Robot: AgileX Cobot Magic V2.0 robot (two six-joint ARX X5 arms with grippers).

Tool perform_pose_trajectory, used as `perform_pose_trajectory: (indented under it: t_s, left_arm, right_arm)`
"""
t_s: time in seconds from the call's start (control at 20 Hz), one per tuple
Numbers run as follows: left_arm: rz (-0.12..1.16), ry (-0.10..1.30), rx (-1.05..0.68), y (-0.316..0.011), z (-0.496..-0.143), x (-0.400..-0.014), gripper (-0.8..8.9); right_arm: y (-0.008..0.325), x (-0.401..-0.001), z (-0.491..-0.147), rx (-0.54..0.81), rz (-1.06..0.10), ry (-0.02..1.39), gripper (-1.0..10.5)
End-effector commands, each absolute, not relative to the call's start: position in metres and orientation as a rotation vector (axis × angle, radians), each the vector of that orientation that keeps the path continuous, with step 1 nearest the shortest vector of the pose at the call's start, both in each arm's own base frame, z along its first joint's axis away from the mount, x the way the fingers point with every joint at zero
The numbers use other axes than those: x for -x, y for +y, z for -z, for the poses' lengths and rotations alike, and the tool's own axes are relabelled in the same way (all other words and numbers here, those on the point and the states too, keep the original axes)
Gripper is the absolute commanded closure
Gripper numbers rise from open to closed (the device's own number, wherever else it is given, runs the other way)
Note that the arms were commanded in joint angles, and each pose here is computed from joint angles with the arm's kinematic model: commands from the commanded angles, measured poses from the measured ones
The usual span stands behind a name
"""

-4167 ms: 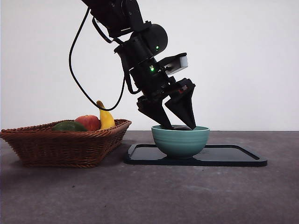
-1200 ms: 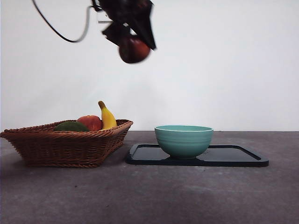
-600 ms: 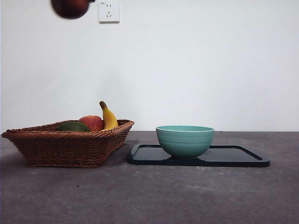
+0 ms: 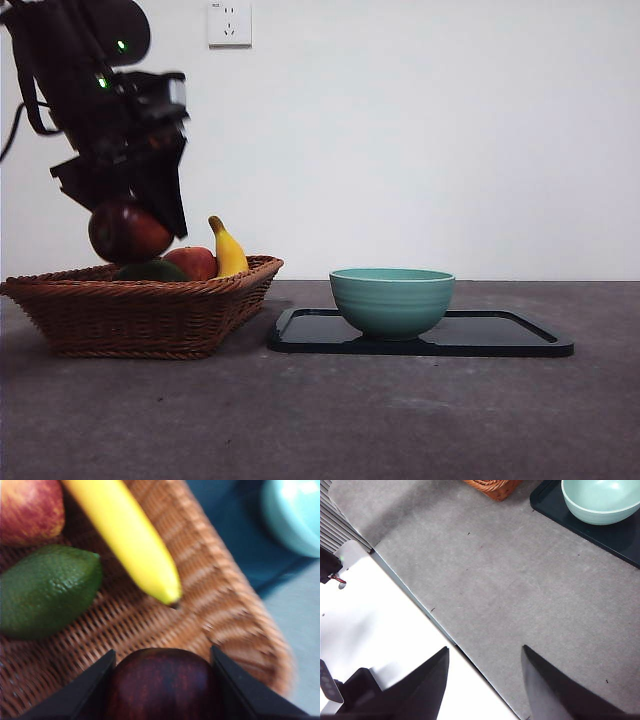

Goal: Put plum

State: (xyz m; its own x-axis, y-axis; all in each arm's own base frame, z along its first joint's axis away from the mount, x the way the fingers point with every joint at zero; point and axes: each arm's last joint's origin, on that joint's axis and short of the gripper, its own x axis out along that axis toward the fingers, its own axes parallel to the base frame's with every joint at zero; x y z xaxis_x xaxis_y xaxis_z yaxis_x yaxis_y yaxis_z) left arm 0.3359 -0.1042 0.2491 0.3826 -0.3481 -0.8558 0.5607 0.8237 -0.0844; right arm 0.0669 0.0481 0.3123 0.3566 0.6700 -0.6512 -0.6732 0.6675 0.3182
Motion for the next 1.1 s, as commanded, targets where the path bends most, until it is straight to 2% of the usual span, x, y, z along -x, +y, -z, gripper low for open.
perform_pose_trajectory:
  t_s: [0.05, 0.5, 0.75, 0.8, 0.85, 0.9, 0.95, 1.1]
  left_arm:
    - [0.527, 0.959, -0.257, -0.112, -0.24, -0.342, 7.99]
    - [0.447, 0.865, -0.294, -0.119, -0.203, -0.342, 7.99]
    - [0.423, 0.946, -0.247, -0.122, -0.181, -0.347, 7.75]
    - [0.42, 0.939, -0.239, -0.123, -0.182, -0.347, 7.09]
    - [0.413, 0.94, -0.225, -0.123, -0.183, -0.348, 5.55]
    - [0.406, 0.945, -0.213, -0.123, -0.183, -0.347, 4.43]
    - [0.406, 0.948, -0.212, -0.122, -0.185, -0.346, 3.98]
    - [0.407, 0.871, -0.203, -0.12, -0.212, -0.34, 3.98]
  right_arm:
    - [0.049, -0.067, -0.315, 0.012, -0.882, 0.823, 7.2]
    - [0.049, -0.067, -0.315, 0.011, -0.883, 0.824, 7.2]
    - [0.048, -0.066, -0.314, 0.008, -0.881, 0.834, 7.2]
    - [0.048, -0.066, -0.314, 0.008, -0.88, 0.835, 7.2]
    - [0.048, -0.066, -0.314, 0.008, -0.88, 0.835, 7.2]
    - [0.048, -0.066, -0.314, 0.009, -0.88, 0.835, 7.2]
    - [0.048, -0.066, -0.314, 0.009, -0.88, 0.834, 7.2]
    - [0.048, -0.066, -0.314, 0.009, -0.88, 0.833, 7.2]
